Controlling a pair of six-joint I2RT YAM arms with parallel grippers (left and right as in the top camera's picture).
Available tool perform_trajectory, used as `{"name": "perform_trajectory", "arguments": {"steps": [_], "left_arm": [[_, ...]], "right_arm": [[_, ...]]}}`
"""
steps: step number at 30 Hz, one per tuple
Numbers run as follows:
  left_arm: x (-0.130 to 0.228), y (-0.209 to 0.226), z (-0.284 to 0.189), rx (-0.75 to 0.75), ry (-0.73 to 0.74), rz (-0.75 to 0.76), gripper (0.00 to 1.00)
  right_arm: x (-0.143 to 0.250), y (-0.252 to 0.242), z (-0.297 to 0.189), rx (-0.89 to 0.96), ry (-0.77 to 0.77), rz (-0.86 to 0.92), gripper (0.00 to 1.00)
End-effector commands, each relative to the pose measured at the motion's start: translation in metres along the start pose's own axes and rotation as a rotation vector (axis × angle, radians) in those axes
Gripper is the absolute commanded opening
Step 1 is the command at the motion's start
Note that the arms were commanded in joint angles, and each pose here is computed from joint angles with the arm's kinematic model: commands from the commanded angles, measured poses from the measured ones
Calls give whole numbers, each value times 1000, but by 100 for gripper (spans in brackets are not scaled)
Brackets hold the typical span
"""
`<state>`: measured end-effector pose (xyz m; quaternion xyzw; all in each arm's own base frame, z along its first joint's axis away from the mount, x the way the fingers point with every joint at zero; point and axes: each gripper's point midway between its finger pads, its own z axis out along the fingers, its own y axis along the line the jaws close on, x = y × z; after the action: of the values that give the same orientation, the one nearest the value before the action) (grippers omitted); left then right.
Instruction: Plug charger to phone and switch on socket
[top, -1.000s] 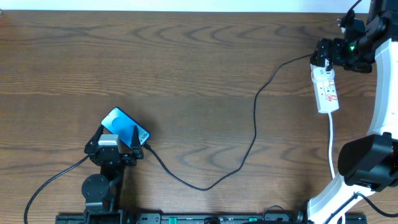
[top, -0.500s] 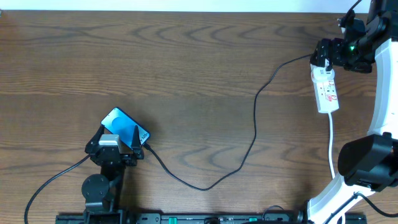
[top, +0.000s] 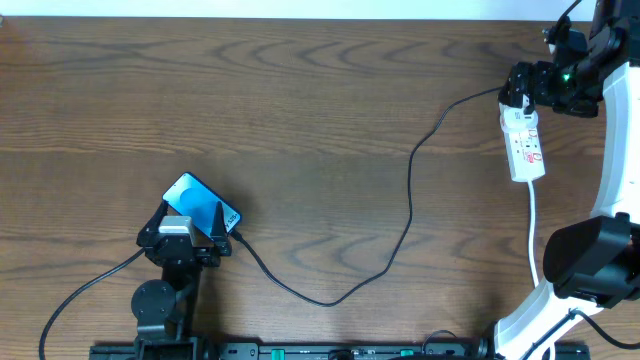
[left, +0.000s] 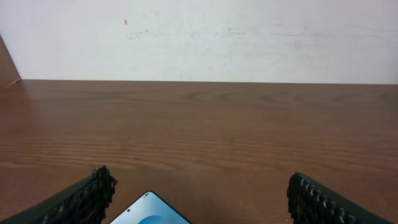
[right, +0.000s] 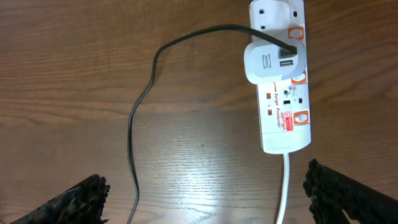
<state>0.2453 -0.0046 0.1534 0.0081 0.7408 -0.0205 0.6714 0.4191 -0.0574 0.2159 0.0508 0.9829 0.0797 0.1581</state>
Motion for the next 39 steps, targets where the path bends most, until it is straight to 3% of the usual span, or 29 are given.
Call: {"name": "perform_trajectory", "arguments": {"steps": [1,39], "left_arm": [[14,-5,0,34,46,-8,91],[14,-5,0,33,46,-8,91]], "right_arm": [[-3,3,-15,3,-40,1,99],[-11,10,-14,-15,-70,-16,99]]}}
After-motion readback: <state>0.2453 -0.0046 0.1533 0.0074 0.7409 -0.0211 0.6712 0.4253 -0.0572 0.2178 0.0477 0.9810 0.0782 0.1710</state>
